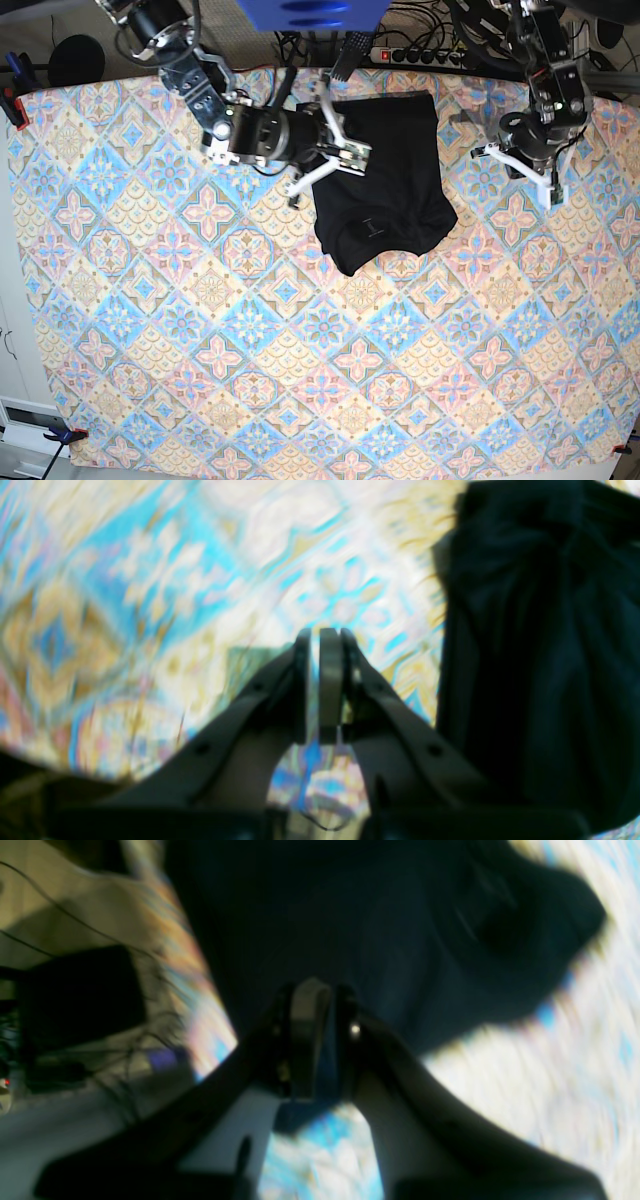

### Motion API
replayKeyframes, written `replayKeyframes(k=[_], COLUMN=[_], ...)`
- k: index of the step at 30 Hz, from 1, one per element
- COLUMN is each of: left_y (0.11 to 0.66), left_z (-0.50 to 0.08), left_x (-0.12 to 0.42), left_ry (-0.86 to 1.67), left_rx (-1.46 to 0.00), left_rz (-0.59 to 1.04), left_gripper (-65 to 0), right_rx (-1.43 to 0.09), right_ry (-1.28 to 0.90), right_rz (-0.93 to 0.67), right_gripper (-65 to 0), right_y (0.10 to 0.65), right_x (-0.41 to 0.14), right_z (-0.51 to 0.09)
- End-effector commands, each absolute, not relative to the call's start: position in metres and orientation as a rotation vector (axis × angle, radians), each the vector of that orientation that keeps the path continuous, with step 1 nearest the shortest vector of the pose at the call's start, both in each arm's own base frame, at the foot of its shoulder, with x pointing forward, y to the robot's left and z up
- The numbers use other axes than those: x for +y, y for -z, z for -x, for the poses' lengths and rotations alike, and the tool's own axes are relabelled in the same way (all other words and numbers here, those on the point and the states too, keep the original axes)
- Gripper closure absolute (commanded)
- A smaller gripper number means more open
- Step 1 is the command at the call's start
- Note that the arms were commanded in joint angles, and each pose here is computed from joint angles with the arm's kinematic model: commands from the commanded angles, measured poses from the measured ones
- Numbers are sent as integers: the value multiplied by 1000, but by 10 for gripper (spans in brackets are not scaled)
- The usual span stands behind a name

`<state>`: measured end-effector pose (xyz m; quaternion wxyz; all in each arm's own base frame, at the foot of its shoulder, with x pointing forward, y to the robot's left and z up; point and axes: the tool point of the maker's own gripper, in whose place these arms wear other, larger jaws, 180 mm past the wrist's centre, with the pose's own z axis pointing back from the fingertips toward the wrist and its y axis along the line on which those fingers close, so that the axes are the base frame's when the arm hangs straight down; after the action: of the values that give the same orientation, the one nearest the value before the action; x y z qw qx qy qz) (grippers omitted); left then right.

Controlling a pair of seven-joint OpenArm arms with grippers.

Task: Fold the T-shirt properly
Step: 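Grasp the bundle edges with both grippers and lift them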

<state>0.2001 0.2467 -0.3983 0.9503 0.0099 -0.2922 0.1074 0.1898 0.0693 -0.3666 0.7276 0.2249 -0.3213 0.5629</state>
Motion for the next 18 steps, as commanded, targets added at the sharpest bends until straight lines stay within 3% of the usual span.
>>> replayKeyframes(k=[1,13,18], left_y=[393,471,482], left_z=[-203,-194,-213], left_x=[243,178,147], left_ry=[-211,-204,-201], left_rx=[-623,-408,-404], left_rz=[2,214,281], left_gripper=[-31,-31,-31], right_rx=[-754,-731,-754], right_ry=[-1247,-1305,-1278], right_rz=[-465,-377,-356], right_gripper=[-63,-63,-50], right_y=[357,369,364], right_x=[65,69,60], right_z=[-204,-213,-221])
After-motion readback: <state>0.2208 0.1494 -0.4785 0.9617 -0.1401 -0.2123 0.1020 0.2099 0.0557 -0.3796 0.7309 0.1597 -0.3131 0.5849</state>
